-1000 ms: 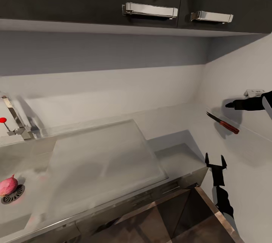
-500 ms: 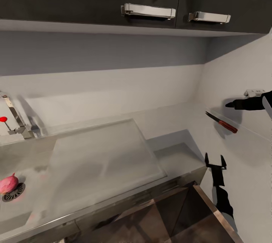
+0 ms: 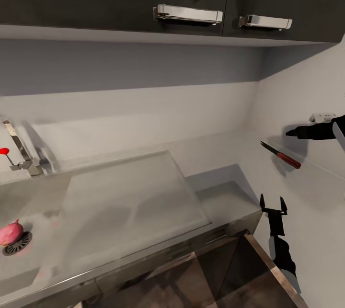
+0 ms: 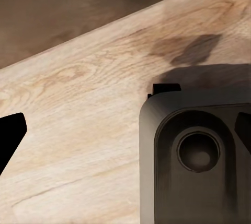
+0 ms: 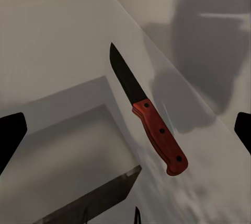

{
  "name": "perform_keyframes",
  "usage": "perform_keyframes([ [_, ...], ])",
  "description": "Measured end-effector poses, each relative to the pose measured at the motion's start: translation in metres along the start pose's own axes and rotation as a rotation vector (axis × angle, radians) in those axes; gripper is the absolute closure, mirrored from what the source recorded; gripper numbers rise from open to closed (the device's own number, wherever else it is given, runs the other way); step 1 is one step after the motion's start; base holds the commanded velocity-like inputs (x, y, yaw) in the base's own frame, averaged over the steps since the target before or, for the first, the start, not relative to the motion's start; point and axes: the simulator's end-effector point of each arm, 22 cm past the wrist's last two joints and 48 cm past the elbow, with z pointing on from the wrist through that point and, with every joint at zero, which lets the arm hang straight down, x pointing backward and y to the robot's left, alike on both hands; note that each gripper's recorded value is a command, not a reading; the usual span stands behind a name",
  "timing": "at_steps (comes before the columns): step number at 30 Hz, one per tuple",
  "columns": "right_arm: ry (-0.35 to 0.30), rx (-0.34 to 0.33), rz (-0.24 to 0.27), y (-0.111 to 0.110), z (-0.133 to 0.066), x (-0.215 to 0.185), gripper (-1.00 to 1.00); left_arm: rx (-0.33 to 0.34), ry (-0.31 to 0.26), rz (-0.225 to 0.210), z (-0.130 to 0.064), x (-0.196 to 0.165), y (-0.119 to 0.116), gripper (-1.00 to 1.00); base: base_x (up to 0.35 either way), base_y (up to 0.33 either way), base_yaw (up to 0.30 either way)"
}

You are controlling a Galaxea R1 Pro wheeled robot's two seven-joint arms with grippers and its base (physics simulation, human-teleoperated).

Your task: In the kitchen, take the Vidalia onion out of the sink, dice it on the chopping board with the paring knife, put the diced onion into the bowl on the countertop, then place both the paring knife and the chopping board into the sink.

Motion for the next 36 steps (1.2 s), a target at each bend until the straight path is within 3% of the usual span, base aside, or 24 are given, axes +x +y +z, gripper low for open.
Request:
perform_keyframes([
  [36,0.0,0.002,0.0,-0.0004,0.0,0.0,-1.0,-0.003,0.0,0.0,0.0,0.0,0.0025,-1.0,0.0,-0.013,0.0],
])
